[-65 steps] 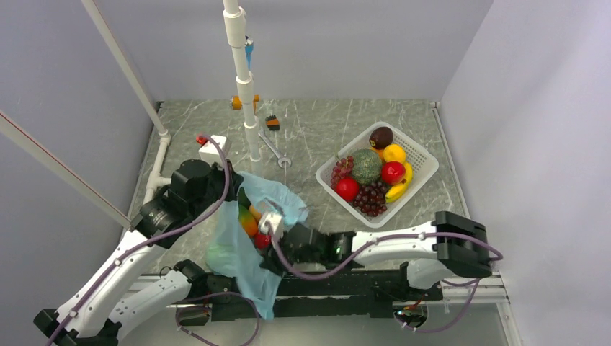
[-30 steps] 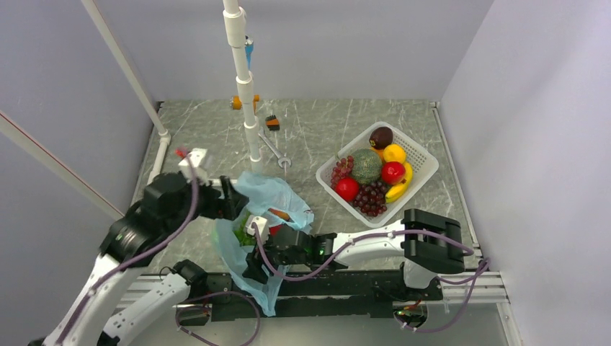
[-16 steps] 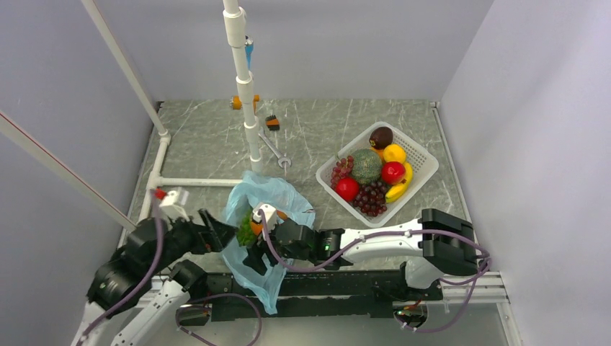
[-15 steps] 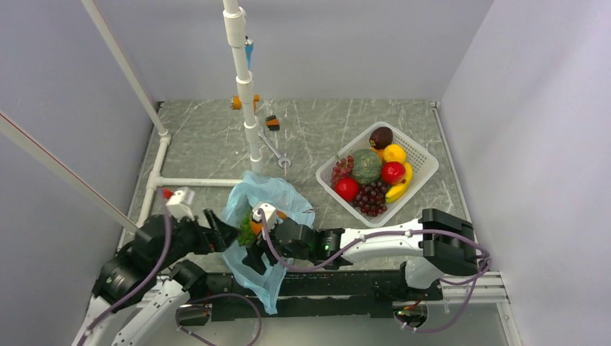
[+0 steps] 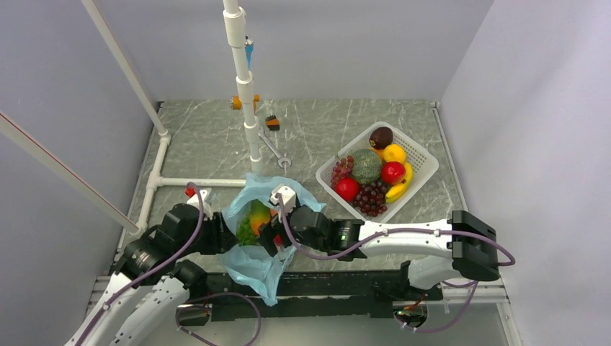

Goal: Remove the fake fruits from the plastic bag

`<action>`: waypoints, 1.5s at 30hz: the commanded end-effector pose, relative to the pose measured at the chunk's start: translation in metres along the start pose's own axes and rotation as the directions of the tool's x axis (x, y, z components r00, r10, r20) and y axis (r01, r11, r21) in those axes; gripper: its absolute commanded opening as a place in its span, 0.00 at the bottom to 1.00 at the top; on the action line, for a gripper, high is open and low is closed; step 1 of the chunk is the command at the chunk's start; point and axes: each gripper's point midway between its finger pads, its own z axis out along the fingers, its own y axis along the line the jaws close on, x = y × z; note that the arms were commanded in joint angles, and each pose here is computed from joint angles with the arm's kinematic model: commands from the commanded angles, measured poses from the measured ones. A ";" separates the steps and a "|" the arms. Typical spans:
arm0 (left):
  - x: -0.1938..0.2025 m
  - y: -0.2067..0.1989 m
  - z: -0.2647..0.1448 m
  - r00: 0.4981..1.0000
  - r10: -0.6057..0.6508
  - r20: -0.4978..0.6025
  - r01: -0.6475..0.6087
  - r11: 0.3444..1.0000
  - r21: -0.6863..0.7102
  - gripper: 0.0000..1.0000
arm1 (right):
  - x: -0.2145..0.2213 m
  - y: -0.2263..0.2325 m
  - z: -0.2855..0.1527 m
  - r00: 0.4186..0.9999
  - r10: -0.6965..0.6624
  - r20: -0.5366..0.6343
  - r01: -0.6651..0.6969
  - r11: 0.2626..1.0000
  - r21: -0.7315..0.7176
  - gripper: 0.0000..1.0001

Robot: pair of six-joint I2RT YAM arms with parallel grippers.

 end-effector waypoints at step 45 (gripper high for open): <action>0.000 -0.011 0.000 0.998 0.060 0.011 -0.061 0.994 0.087 0.17 | -0.028 -0.029 -0.050 0.993 -0.032 0.118 0.025 0.998 0.062 0.12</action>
